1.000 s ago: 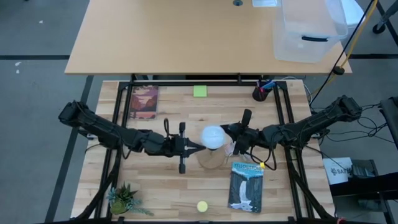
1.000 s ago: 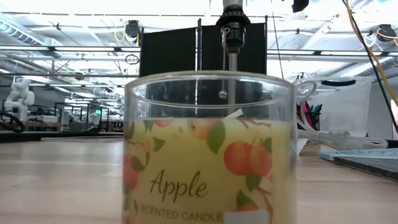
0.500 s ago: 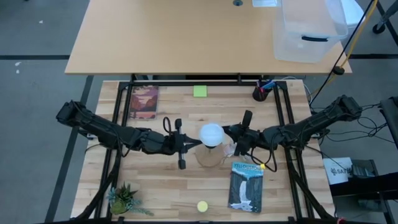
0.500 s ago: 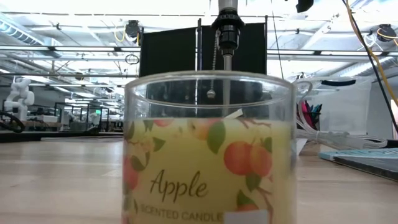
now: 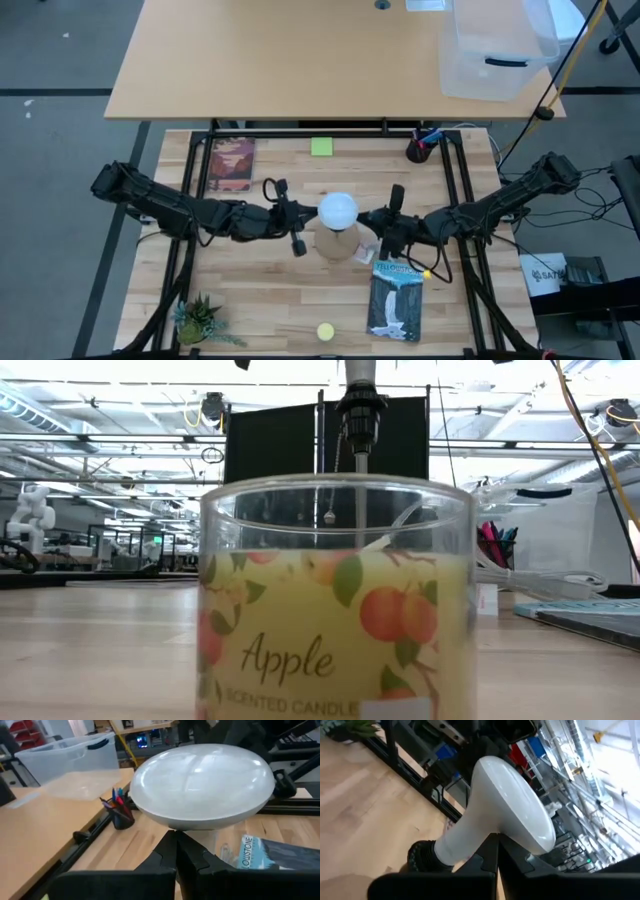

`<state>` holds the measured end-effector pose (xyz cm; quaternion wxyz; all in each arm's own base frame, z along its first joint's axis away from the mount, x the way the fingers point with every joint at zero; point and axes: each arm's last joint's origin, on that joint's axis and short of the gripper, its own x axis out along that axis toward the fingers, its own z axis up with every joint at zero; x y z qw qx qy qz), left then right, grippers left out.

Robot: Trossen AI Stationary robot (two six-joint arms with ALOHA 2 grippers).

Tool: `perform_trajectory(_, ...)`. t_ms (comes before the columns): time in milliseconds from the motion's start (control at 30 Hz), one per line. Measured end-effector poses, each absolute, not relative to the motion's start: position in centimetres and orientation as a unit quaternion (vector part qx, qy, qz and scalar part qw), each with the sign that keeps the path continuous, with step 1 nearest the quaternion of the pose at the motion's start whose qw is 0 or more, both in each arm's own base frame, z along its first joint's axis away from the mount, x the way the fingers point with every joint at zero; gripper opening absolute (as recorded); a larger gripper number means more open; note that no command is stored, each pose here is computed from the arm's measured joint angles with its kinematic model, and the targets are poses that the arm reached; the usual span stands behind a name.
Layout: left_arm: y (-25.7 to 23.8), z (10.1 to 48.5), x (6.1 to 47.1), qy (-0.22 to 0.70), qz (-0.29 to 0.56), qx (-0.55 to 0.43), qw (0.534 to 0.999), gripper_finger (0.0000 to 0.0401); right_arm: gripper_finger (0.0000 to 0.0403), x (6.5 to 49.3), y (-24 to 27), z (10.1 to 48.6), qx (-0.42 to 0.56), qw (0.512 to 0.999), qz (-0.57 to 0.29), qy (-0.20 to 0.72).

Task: Screw lightbulb
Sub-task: Insert the white lightbulb into the brown lamp

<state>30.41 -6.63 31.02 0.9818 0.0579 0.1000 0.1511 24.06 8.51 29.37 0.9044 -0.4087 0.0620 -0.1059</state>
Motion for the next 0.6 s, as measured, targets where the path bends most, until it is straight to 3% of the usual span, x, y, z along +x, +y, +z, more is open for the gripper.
perform_trajectory(467,-7.8,30.9,30.2,0.105,0.105,0.049,0.988,0.0,0.0001,24.2,8.1,27.4,-0.196,0.97,-0.08,0.118)
perform_trajectory(600,-7.8,30.6,30.1,0.12,0.107,0.045,0.986,0.0,0.0028,25.1,7.7,26.4,-0.123,0.98,-0.084,0.131)
